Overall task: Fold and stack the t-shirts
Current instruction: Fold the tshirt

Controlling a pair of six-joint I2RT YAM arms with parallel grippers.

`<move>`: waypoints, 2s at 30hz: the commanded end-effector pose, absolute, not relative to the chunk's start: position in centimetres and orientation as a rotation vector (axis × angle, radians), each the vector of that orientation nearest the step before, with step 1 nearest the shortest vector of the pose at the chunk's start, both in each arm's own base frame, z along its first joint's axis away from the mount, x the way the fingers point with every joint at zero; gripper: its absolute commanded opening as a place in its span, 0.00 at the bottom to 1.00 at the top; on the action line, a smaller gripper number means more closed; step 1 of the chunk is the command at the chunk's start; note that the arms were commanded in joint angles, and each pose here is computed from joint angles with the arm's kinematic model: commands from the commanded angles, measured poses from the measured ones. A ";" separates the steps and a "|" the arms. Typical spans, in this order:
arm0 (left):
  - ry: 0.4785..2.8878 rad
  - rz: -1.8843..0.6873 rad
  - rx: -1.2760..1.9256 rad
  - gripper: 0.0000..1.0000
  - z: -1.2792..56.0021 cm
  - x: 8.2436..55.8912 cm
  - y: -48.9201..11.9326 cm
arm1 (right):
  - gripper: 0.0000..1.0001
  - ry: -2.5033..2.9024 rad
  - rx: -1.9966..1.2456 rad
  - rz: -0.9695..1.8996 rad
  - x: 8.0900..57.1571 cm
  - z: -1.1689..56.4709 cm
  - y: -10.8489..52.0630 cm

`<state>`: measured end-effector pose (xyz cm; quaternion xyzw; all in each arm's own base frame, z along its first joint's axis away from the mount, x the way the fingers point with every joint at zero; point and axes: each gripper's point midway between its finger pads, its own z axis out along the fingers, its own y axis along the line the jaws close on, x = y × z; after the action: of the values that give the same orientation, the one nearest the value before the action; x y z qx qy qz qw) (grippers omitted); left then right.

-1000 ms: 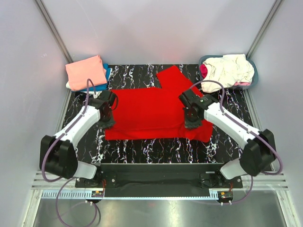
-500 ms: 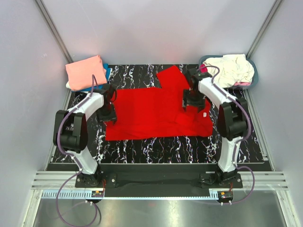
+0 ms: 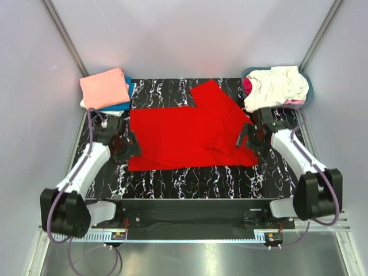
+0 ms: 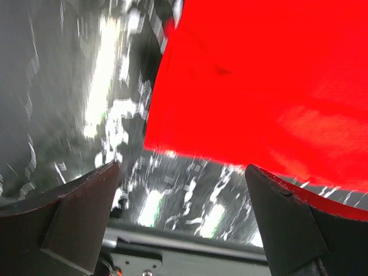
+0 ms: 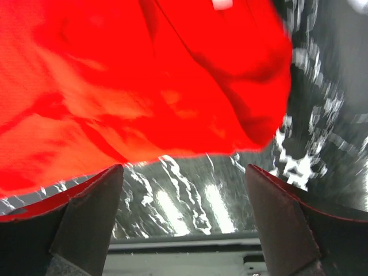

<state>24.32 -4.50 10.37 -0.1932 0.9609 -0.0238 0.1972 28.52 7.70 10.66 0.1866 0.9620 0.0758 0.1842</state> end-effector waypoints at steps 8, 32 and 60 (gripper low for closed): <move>2.625 -0.199 -0.784 0.89 5.9 22.7 -5.3 | 0.82 2.665 0.744 0.294 26.6 6.4 7.3; 2.547 -0.125 -0.825 0.00 4.2 25.3 -3.7 | 0.00 2.668 0.881 0.224 28.3 3.2 2.2; 2.401 -0.262 -0.853 0.94 14.5 23.1 -2.1 | 0.93 2.574 1.007 0.301 26.7 7.0 0.4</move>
<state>21.64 -2.38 9.85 -0.3457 0.9053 -0.0870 0.2311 25.75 1.53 4.61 0.3630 0.9131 0.1221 0.1400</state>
